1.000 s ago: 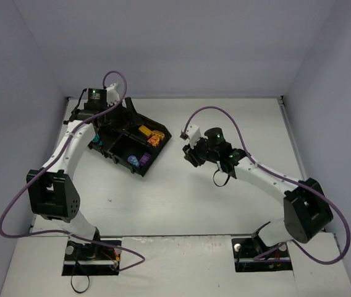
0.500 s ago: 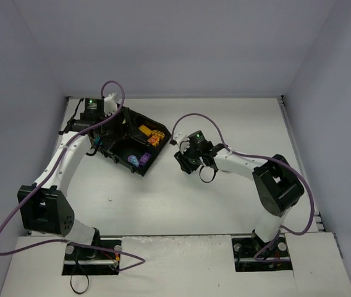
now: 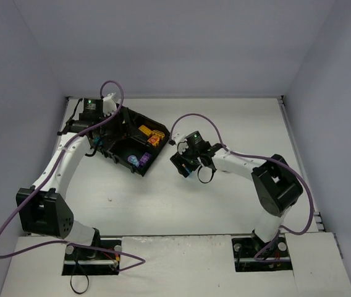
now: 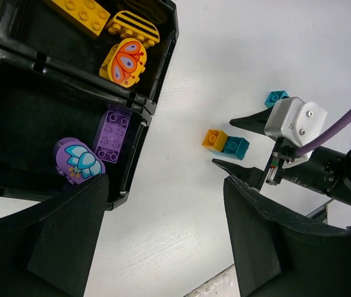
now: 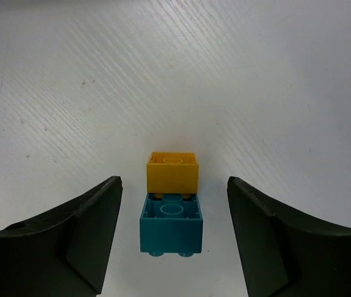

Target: Sort the legos into containers by color

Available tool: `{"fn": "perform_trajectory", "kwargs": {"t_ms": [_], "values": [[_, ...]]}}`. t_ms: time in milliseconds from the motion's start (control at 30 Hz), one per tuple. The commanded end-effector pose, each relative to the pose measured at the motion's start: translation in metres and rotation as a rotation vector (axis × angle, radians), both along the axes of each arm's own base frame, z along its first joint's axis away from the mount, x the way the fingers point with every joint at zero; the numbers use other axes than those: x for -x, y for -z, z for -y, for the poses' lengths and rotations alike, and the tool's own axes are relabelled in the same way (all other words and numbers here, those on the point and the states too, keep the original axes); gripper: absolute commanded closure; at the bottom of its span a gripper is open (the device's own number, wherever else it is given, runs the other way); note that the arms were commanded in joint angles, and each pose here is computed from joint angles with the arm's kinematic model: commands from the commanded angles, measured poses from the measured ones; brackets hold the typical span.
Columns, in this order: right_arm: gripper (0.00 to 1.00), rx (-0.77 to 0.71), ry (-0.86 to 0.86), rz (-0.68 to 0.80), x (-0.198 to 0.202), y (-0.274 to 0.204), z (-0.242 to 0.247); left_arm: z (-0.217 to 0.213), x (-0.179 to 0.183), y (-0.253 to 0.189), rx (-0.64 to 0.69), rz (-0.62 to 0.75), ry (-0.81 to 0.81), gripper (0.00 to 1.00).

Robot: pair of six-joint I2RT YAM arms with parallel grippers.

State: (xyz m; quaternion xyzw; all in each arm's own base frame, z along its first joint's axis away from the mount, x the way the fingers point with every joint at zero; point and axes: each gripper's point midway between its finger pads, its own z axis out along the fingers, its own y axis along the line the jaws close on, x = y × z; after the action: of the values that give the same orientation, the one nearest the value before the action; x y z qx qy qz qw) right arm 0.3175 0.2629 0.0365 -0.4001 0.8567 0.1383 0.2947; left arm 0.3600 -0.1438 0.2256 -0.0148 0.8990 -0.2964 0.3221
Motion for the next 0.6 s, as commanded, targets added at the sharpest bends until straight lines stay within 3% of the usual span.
{"fn": "perform_trajectory", "kwargs": {"t_ms": [0,567], "values": [[0.35,-0.066,0.002,0.111,-0.012,-0.053,-0.009,0.004,0.004,-0.022,0.009,0.074,0.025,0.31],[0.47,-0.022,0.042,0.037,0.011,-0.039,0.008,0.011,0.005,-0.022,0.010,0.073,0.049,0.31]]}}
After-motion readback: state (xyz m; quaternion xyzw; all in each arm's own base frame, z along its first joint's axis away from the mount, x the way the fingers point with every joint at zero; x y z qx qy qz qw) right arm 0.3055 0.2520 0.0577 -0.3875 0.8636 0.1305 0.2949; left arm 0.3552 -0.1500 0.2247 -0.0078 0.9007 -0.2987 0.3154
